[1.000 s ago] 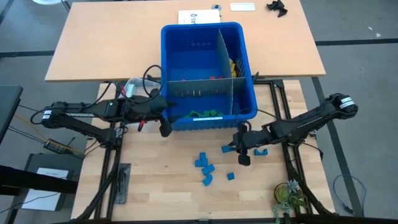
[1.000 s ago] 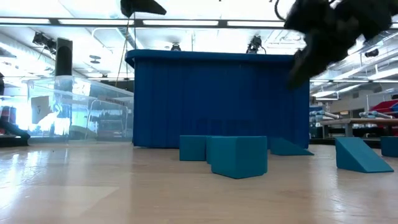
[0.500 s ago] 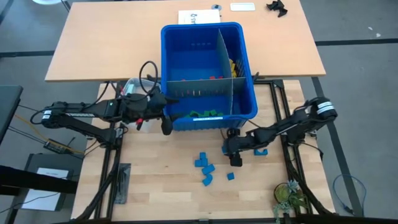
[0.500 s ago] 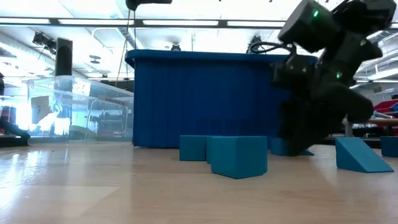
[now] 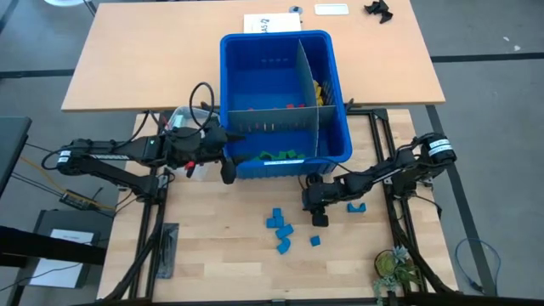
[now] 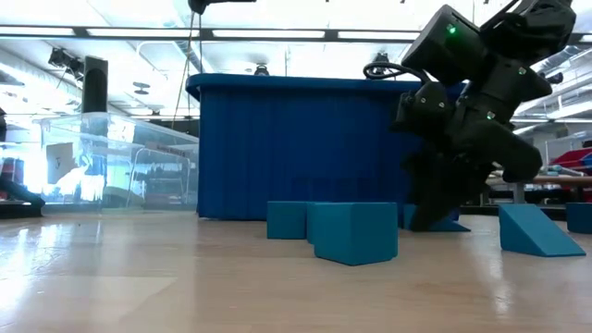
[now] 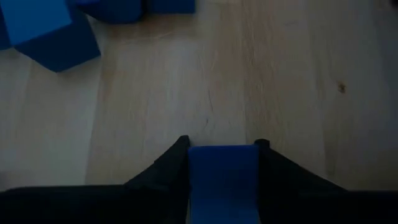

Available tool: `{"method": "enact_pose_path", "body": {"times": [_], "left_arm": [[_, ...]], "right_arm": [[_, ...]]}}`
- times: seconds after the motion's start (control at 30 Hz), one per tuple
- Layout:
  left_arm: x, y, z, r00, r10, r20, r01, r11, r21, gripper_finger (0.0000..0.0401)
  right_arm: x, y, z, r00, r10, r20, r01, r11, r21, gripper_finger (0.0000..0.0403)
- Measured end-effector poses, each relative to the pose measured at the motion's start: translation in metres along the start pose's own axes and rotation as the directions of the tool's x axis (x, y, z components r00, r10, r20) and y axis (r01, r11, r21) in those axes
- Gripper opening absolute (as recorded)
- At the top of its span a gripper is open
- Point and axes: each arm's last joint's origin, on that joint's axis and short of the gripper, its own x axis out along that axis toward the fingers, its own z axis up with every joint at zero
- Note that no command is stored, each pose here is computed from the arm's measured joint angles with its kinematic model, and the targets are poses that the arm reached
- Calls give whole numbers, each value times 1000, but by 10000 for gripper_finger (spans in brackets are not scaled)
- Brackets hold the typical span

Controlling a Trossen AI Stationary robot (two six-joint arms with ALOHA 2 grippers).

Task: Sort blocks
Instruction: Put the blue block into the blue bin

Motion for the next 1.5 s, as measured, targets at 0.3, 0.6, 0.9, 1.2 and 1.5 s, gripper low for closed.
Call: {"method": "enact_pose_path", "body": {"times": [0.3, 0.6, 0.9, 1.2, 1.5], "left_arm": [[0, 0, 0, 1000, -1, 1, 1, 1000, -5, 285], [0, 1, -6, 998, -4, -64, 4, 1000, 1, 285], [0, -3, -7, 988, -125, -87, 126, 992, 7, 285], [0, -3, -7, 988, -127, -89, 126, 992, -10, 285], [4, -4, -10, 988, -108, -108, 107, 994, -11, 285]], "right_arm": [[-31, 7, 17, 996, 14, 93, -15, 1000, 9, 131], [-102, 10, 48, 942, -5, 336, -3, 1000, 25, 131], [-159, 1, 72, 845, -129, 519, 119, 992, 51, 131], [-191, -39, 73, 805, -438, 400, 382, 898, 217, 131], [-196, -67, 65, 781, -541, 311, 467, 837, 285, 131]]}}
